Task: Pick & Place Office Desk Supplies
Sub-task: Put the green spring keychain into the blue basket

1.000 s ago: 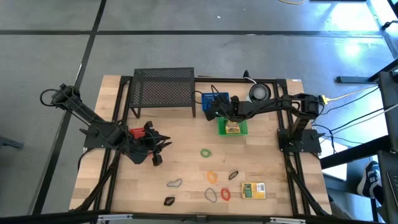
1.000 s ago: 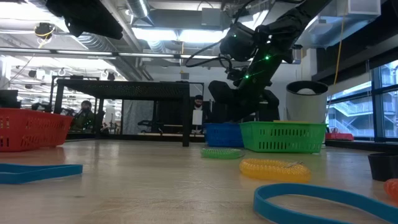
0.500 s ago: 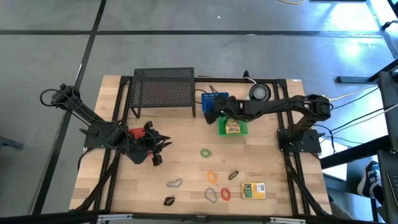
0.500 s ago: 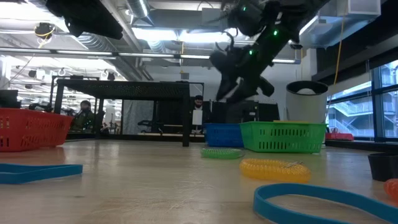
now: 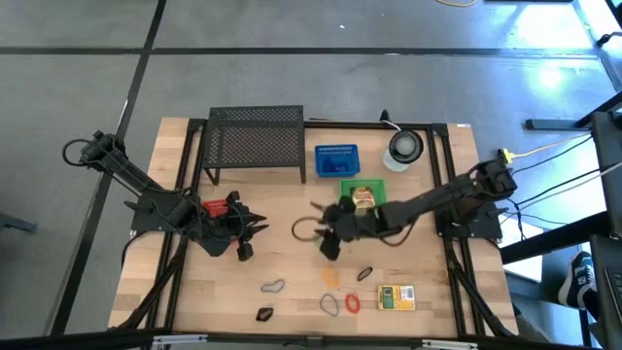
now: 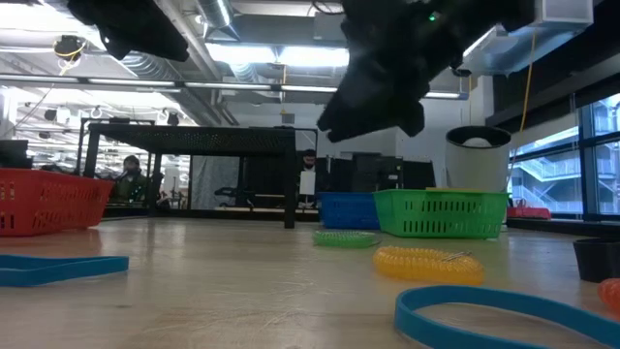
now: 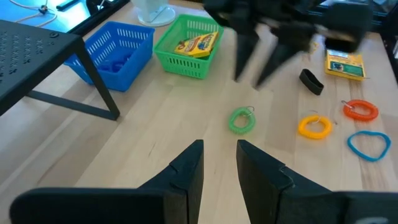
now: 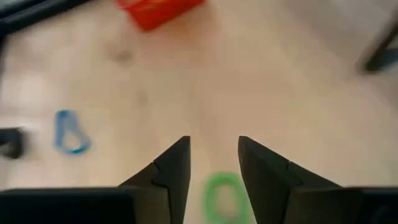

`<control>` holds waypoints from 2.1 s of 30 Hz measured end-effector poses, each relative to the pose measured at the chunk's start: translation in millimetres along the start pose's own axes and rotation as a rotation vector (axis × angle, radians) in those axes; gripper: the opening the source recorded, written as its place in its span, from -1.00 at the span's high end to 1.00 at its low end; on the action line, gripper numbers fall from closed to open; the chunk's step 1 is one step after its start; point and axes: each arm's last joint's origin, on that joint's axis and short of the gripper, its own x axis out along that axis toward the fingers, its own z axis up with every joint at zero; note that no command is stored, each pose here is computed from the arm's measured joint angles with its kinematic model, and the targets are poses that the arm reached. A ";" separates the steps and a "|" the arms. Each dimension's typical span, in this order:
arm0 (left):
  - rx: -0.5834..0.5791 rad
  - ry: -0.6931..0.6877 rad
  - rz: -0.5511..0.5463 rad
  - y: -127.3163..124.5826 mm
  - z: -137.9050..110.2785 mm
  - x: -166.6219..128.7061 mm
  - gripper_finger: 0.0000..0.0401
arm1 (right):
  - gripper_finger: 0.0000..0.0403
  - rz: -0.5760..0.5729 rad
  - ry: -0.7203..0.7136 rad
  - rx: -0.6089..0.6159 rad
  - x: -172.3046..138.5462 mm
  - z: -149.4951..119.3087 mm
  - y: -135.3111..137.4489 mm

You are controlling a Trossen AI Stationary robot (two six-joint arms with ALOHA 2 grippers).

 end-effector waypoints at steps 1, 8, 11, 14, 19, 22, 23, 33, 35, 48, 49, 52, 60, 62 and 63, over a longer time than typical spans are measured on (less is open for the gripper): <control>-0.001 -0.001 0.000 0.0 0.1 0.0 0.56 | 0.33 0.016 -0.003 -0.012 2.4 -4.3 5.4; 0.019 -0.011 0.006 -0.1 0.9 0.1 0.56 | 0.33 0.011 0.053 -0.123 28.1 -33.1 13.6; 0.038 -0.012 0.008 0.0 0.9 0.2 0.56 | 0.33 -0.006 0.067 -0.131 33.8 -36.6 10.7; 0.048 -0.012 0.008 0.0 0.9 0.2 0.56 | 0.33 -0.019 0.073 -0.128 38.0 -37.3 7.1; 0.047 -0.011 0.007 0.0 0.9 0.2 0.56 | 0.33 -0.022 0.137 -0.072 52.5 -46.9 -0.7; 0.040 -0.011 0.007 0.0 0.9 0.2 0.56 | 0.33 -0.011 0.181 -0.064 60.9 -55.4 -3.1; 0.040 -0.011 0.006 -0.1 0.8 0.1 0.56 | 0.33 -0.021 0.178 -0.063 62.6 -56.8 -3.3; 0.038 -0.010 0.005 -0.1 0.8 0.0 0.56 | 0.33 -0.063 0.164 -0.090 68.3 -61.2 -5.0; 0.038 -0.010 0.005 -0.1 0.8 0.0 0.56 | 0.34 -0.068 0.167 -0.078 68.3 -61.6 -5.5; 0.038 -0.010 0.004 -0.2 0.8 0.0 0.56 | 0.94 -0.119 0.154 -0.047 68.4 -62.6 -8.3; 0.038 -0.010 0.004 -0.2 0.8 0.0 0.56 | 0.93 -0.121 0.152 -0.042 68.5 -62.5 -8.3; 0.038 -0.010 0.004 -0.2 0.8 0.0 0.56 | 0.90 -0.115 0.137 -0.018 68.2 -59.8 -6.8; 0.038 -0.010 0.004 -0.1 0.7 0.1 0.56 | 0.94 -0.012 -0.002 -0.068 43.9 -20.8 14.6; 0.039 -0.007 0.002 -0.2 0.6 0.1 0.56 | 0.94 0.012 -0.056 -0.066 35.4 -11.5 19.6; 0.038 -0.006 -0.001 -0.3 0.5 0.1 0.56 | 0.94 0.028 -0.082 -0.068 31.0 -6.7 21.5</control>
